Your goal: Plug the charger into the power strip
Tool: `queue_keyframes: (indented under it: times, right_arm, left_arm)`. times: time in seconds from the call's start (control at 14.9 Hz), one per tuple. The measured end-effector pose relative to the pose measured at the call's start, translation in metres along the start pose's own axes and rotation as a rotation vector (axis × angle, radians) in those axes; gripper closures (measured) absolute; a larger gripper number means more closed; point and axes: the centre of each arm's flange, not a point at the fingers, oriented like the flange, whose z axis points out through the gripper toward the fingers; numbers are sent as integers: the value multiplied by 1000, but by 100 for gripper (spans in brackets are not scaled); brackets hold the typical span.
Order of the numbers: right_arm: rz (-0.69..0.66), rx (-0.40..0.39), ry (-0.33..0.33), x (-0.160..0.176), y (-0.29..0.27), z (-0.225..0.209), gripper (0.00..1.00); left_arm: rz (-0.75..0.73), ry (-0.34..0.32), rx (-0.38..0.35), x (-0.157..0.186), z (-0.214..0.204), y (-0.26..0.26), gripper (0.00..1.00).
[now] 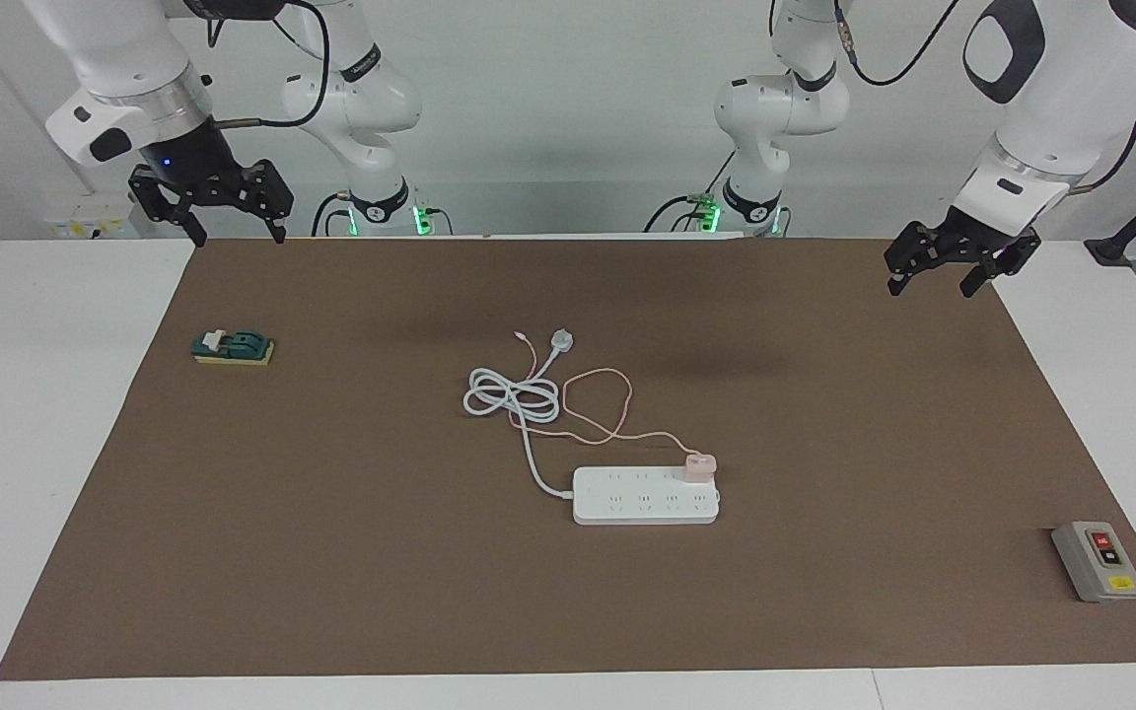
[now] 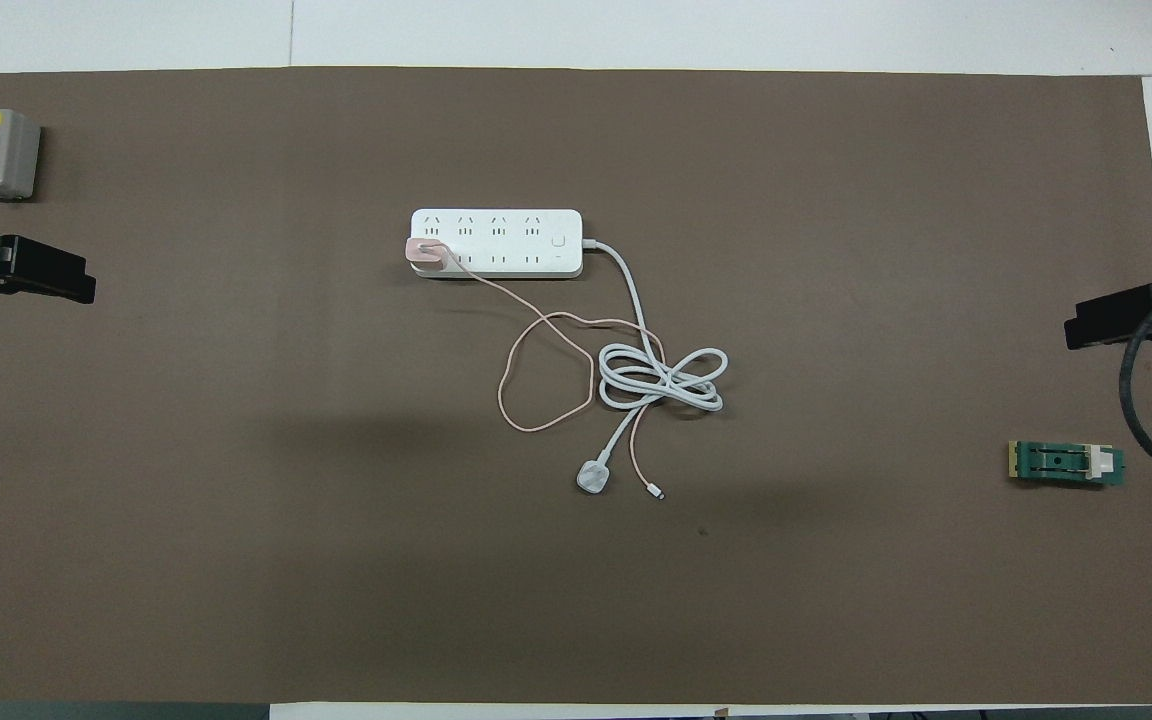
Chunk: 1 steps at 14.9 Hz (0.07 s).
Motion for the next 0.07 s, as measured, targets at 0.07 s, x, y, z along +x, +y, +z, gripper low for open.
queue_keyframes:
  times: [0.07]
  right_arm:
    - [0,0,0,0,0,0,0]
  left_arm:
    - [0,2,0,0,0,0,0]
